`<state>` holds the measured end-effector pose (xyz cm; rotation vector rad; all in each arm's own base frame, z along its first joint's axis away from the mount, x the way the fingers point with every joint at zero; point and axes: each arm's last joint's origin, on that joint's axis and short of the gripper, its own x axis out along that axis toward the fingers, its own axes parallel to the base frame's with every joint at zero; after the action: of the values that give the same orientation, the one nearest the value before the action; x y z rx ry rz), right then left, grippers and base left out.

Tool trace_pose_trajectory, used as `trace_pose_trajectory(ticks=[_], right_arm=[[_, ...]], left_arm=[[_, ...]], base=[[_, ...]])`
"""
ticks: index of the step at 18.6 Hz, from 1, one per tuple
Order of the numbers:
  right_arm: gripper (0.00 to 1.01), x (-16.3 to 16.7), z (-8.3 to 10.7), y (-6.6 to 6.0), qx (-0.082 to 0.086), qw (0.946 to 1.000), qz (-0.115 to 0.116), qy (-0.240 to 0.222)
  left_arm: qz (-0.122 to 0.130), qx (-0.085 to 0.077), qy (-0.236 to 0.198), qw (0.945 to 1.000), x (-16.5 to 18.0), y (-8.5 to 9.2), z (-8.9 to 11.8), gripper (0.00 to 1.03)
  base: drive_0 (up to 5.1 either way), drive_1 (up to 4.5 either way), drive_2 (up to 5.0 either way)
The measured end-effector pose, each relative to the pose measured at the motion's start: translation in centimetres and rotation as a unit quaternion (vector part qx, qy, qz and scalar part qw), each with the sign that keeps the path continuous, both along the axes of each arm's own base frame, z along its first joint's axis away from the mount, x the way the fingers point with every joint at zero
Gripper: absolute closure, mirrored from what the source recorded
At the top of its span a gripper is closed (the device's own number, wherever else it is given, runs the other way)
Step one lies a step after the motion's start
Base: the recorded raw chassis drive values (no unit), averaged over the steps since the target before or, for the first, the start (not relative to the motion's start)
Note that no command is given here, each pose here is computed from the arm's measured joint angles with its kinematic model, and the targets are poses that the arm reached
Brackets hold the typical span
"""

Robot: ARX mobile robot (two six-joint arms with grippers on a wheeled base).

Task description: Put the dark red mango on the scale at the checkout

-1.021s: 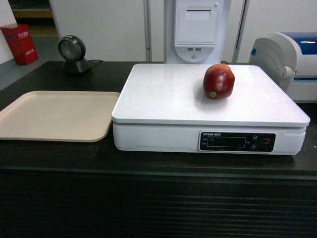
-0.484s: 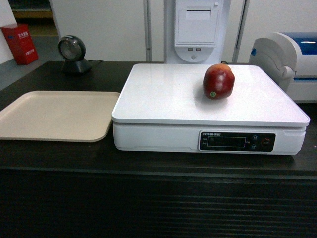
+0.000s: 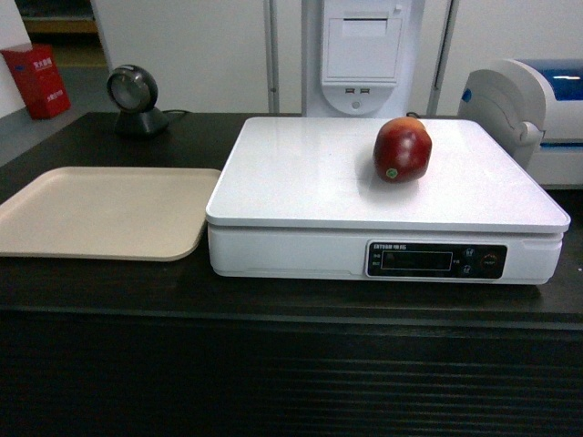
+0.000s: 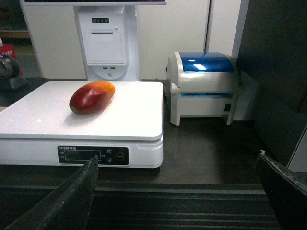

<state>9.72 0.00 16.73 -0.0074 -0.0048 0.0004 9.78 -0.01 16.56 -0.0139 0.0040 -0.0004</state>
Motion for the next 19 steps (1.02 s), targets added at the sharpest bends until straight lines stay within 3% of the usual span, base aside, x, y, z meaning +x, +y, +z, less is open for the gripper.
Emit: trace_pose_trajectory(ticks=[3, 19], right_arm=[[0.03, 0.00, 0.00, 0.00, 0.000, 1.0000, 0.000, 0.000], [0.03, 0.00, 0.00, 0.00, 0.000, 1.0000, 0.000, 0.000]], left_arm=[[0.000, 0.000, 0.000, 1.0000, 0.00, 0.00, 0.00, 0.03], [0.000, 0.000, 0.000, 1.0000, 0.00, 0.00, 0.00, 0.05]], base=[[0.0, 0.00, 0.0], [0.0, 0.00, 0.0]])
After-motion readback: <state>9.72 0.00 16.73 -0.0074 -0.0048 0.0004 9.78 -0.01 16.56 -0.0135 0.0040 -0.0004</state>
